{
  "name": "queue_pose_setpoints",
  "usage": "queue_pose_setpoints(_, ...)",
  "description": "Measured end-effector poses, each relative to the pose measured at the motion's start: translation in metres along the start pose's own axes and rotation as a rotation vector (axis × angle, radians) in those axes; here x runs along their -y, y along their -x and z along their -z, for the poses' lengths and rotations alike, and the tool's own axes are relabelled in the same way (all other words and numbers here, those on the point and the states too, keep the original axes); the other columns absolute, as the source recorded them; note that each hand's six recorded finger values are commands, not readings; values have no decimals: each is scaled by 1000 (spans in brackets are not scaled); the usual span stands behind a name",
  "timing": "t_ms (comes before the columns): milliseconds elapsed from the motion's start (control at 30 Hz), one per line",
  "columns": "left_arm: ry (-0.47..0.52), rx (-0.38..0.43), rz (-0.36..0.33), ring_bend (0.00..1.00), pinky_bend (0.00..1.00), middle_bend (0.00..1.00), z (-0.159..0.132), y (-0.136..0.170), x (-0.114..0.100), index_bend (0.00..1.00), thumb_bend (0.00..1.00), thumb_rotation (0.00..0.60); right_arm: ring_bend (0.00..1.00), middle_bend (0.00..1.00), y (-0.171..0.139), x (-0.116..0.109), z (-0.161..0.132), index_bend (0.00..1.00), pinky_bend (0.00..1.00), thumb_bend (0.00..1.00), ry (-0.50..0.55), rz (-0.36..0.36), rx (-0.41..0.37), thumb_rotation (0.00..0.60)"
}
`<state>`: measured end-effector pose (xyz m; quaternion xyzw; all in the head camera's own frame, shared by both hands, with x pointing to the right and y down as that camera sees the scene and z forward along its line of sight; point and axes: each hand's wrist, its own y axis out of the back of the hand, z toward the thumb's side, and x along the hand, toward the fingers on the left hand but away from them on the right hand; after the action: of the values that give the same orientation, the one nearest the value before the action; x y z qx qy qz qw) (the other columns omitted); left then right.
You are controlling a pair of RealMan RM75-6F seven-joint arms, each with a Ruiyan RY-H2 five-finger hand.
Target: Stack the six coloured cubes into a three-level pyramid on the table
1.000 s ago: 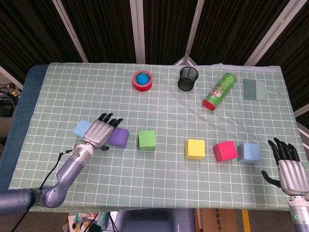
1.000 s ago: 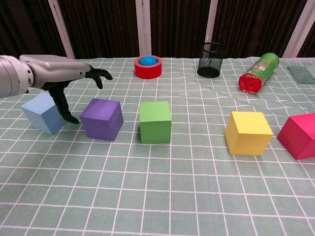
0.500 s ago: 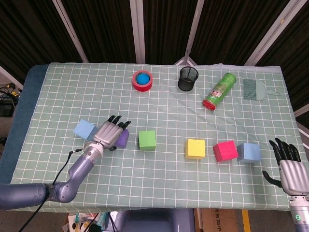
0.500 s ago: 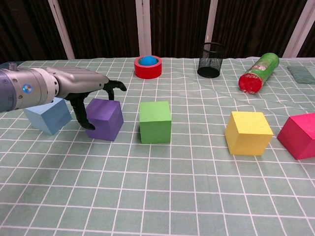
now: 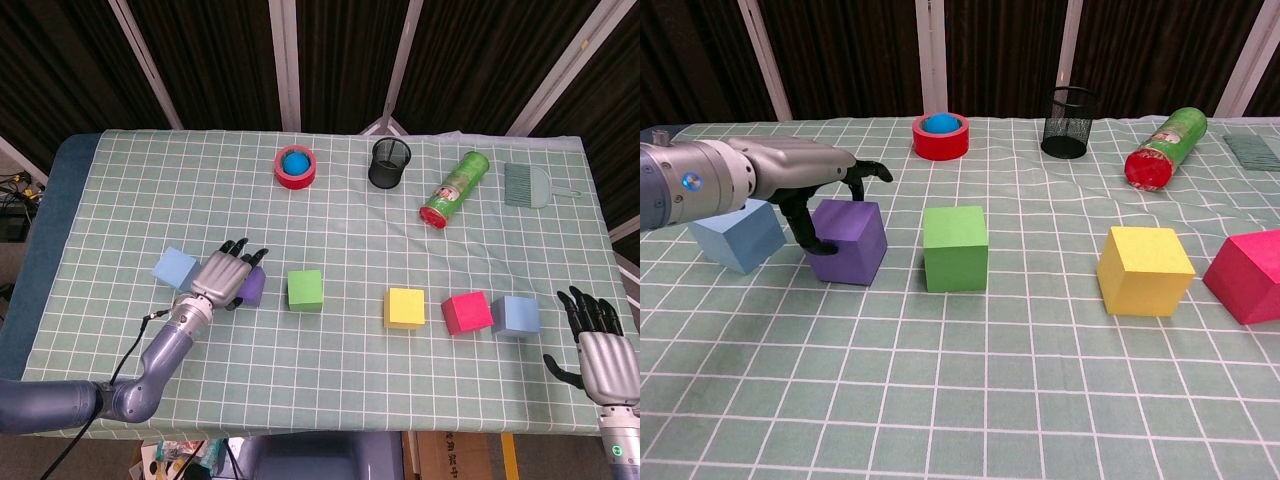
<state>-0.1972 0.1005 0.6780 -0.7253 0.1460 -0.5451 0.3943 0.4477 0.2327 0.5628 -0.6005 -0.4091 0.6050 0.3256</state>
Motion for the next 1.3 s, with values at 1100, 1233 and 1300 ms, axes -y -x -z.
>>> queue_pose_setpoints(1100, 71, -118, 44, 0, 119, 329, -52, -2, -16, 0, 410, 600, 0, 0, -3, -4, 5, 0, 0, 268, 35, -5, 15, 600)
queue_pose_setpoints(1233, 70, -126, 48, 0, 119, 329, -56, -6, -14, 0, 410, 600, 0, 0, -3, -5, 6, 0, 0, 269, 40, -7, 16, 600)
queue_pose_setpoints(1300, 66, -129, 48, 0, 119, 329, -57, -7, -14, 0, 411, 600, 0, 0, -3, -5, 6, 0, 0, 268, 42, -8, 17, 600)
